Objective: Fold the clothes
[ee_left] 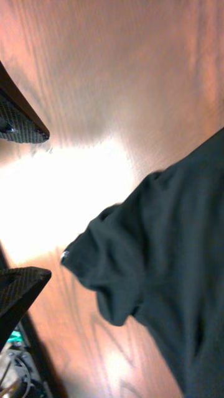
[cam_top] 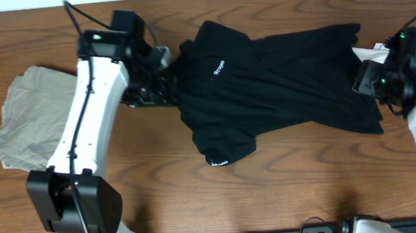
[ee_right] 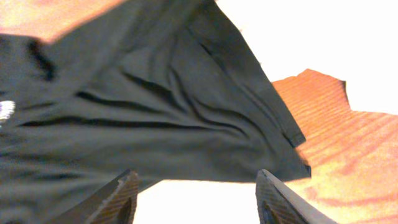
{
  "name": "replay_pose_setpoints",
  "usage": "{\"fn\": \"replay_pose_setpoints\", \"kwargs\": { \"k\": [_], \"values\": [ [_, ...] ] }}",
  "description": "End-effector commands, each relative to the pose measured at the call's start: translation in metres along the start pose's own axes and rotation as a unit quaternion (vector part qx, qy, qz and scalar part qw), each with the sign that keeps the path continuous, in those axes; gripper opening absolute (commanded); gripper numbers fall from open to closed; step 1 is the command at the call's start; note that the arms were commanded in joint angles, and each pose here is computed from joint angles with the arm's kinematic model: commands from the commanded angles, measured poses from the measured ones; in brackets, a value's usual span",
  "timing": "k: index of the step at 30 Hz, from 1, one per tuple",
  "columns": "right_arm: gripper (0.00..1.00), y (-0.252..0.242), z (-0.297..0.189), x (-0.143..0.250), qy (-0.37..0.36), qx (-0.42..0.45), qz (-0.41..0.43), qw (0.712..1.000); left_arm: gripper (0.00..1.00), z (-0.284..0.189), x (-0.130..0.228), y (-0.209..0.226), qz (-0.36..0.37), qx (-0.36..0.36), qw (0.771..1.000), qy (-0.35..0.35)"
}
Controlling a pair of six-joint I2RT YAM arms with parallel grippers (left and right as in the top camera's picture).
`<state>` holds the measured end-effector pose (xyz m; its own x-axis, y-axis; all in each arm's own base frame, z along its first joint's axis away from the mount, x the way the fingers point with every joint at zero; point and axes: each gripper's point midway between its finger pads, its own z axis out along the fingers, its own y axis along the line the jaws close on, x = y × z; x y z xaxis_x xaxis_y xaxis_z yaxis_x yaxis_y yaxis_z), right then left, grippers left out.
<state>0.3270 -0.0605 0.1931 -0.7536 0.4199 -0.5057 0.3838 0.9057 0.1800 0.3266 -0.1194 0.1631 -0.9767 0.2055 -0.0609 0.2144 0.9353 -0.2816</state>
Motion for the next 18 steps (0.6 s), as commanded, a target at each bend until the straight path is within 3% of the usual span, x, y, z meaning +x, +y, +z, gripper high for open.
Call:
{"fn": "replay_pose_setpoints", "kwargs": {
  "k": [1,10,18],
  "values": [
    [0.62,0.007,-0.026,0.002,-0.023,-0.012,-0.006,1.0,0.64,0.03,0.023,-0.01,-0.018,-0.002,0.998,0.054],
    [0.62,0.0,-0.032,0.023,0.011,0.001,-0.03,0.999,0.63,0.12,0.082,-0.04,-0.054,0.003,0.99,0.129],
    [0.61,-0.003,-0.016,0.029,0.044,0.009,-0.028,0.999,0.63,0.166,0.113,-0.082,0.007,0.021,0.991,0.133]
  ]
}}
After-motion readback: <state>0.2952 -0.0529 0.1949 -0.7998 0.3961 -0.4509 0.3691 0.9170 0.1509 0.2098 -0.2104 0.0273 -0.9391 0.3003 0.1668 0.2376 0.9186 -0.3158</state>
